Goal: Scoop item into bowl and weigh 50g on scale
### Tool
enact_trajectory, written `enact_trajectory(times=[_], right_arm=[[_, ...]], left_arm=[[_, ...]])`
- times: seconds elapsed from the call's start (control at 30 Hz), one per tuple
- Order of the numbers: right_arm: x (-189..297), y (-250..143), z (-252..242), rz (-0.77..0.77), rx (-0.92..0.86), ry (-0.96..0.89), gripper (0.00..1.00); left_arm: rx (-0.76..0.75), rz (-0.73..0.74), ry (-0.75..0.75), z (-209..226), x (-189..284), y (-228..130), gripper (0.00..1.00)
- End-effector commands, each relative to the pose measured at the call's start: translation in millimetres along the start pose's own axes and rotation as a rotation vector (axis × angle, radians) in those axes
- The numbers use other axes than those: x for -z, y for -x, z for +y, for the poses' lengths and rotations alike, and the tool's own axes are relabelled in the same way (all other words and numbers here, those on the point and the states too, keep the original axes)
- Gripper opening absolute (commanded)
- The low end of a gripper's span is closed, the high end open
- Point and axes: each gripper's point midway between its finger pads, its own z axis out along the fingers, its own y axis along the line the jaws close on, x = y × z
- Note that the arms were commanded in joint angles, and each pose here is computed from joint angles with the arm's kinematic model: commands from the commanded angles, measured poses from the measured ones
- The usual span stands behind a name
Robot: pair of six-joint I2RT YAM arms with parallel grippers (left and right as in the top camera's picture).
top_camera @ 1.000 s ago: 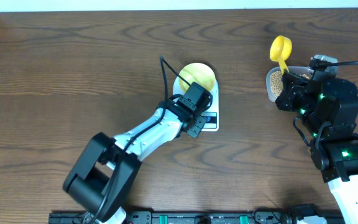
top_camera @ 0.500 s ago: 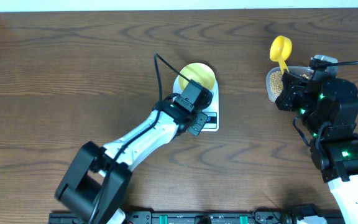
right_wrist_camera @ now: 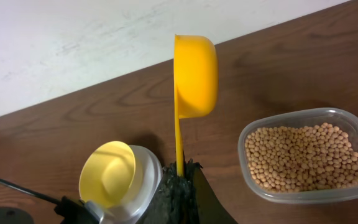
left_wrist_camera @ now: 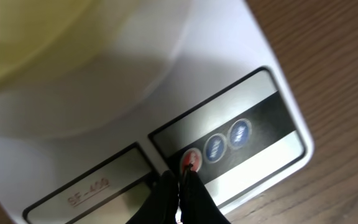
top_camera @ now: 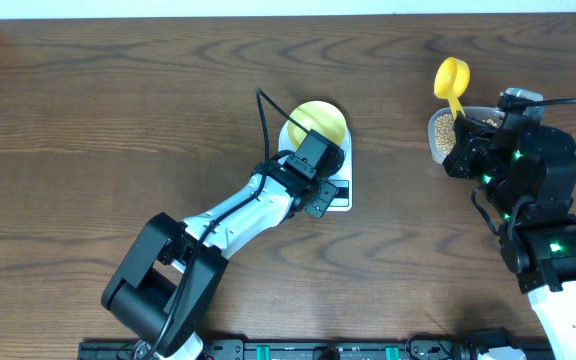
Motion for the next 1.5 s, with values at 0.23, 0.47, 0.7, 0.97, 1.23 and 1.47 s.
enact_trajectory(times=[0.23,0.47,0.7,0.97,1.23,1.47], right_arm=[[3.0,8.6,1.3,-0.022,-0.010,-0.002,0.01],[3.0,8.5,1.2,-0.021,-0.009,-0.003,0.01],[3.0,8.5,1.2,-0.021,-0.010,-0.003,0.01],[3.0,7.4,0.8,-0.017,-0.009,-0.004,0.01],[3.0,5.7,0.1,-0.010,-0.010,-0.007,0.01],[3.0,4.8,-0.3,-0.006,-0.010,-0.009,0.01]], left_arm=[[-0.004,0.019,-0.025,-3.3,-7.1,-5.7,0.07],[-0.004,0.021,-0.025,-3.0,-14.3,-6.0,0.07],[-0.002,0.048,-0.019,-1.5,-22.5,-13.0,0.07],[0.007,0.110,0.102,20.3,-28.7,-29.1,0.07],[0.004,0.138,0.116,23.6,-34.4,-36.6,0.07],[0.007,0.168,0.076,17.2,-41.0,-44.4,0.07]])
